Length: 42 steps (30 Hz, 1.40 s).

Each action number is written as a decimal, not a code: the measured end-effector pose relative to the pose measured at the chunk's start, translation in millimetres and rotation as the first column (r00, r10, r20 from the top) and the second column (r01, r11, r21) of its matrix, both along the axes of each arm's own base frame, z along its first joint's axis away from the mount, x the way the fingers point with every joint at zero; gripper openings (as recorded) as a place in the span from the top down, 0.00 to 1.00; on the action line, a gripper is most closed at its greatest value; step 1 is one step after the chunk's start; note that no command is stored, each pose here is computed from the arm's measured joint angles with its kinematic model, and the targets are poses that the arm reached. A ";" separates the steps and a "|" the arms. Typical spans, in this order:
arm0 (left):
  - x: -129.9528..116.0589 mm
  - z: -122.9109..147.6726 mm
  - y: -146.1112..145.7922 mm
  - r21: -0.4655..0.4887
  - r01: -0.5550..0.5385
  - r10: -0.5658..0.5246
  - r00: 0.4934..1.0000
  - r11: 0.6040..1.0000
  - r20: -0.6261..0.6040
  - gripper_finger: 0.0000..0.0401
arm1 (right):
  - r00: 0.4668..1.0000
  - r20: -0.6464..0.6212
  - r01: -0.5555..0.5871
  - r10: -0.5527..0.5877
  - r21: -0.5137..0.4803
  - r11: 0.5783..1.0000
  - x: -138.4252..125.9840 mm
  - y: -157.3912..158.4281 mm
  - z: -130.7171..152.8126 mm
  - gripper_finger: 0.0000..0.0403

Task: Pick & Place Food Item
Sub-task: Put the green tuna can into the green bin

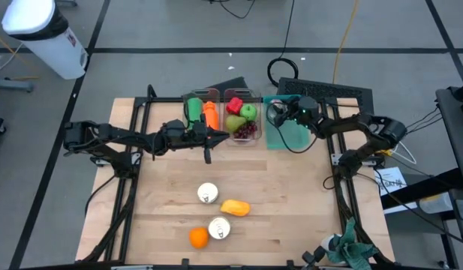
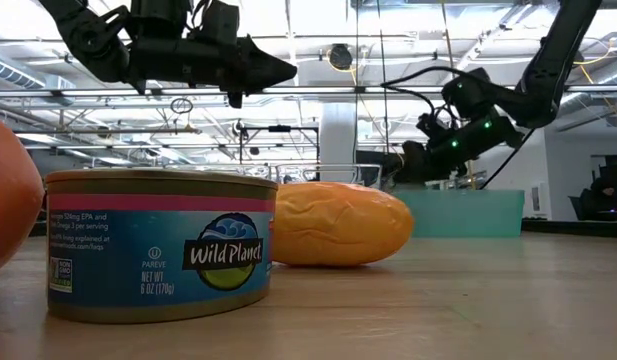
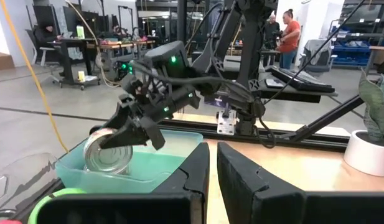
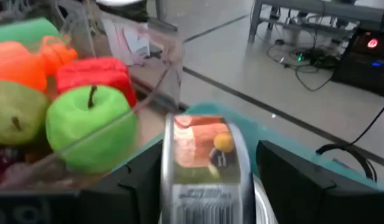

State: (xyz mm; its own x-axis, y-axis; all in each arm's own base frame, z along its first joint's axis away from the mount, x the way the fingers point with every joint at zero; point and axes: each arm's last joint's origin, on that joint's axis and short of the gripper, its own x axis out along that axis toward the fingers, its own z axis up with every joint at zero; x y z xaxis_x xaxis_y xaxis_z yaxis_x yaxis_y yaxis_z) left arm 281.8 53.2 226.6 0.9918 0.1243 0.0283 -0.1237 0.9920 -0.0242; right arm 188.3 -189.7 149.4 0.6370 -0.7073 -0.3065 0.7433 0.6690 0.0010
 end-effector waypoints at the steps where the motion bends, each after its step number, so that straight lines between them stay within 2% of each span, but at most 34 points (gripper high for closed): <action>1: 0.0 0.1 0.0 0.000 0.000 0.000 1.000 1.000 0.001 0.90 | 1.000 0.006 0.000 0.000 -0.004 1.000 -0.4 0.4 2.3 0.45; 9: 0.0 -0.5 0.0 0.001 0.000 0.000 1.000 1.000 -0.005 0.90 | 0.999 -0.051 -0.002 0.005 0.053 0.999 -6.0 6.1 4.8 0.53; 14: 0.1 -0.4 0.0 0.001 0.000 0.000 1.000 1.000 -0.005 0.90 | 0.999 -0.029 -0.043 0.045 0.077 0.996 -5.3 6.8 4.6 0.64; 19: 0.1 -0.4 0.0 0.002 0.000 0.000 1.000 1.000 -0.005 0.90 | 0.996 0.079 -0.051 0.039 0.156 0.986 -4.2 7.3 5.8 0.64; 24: 0.1 -0.3 0.0 0.004 0.000 0.000 1.000 1.000 -0.005 0.90 | 0.981 0.189 -0.021 -0.031 0.268 0.963 -3.8 7.5 6.2 0.64; 30: 0.1 -1.1 0.1 0.002 0.000 0.000 1.000 1.000 -0.012 0.90 | 0.974 0.220 -0.010 -0.062 0.314 0.950 -3.8 7.9 5.5 0.64; 35: 0.1 -2.0 0.0 0.000 0.000 0.000 1.000 1.000 -0.021 0.90 | 0.984 0.171 -0.012 -0.042 0.304 0.953 -4.6 8.8 3.2 0.64; 37: 0.1 -2.0 0.0 -0.001 0.000 0.000 1.000 1.000 -0.022 0.90 | 0.991 0.135 -0.019 -0.021 0.283 0.959 -4.9 9.1 2.3 0.59; 42: 0.1 -2.1 0.0 -0.002 0.000 0.000 1.000 1.000 -0.022 0.90 | 0.997 0.073 -0.019 -0.001 0.281 0.960 -6.4 10.5 -2.2 0.38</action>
State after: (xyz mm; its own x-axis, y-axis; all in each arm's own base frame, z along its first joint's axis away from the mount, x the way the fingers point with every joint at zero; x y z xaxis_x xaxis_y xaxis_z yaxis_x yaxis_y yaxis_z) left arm 281.9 53.2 224.6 0.9922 0.1243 0.0063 -0.1241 0.9920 -0.0234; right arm 182.0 -179.2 147.2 0.6705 -0.5931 -0.4457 0.7283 0.6409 0.2427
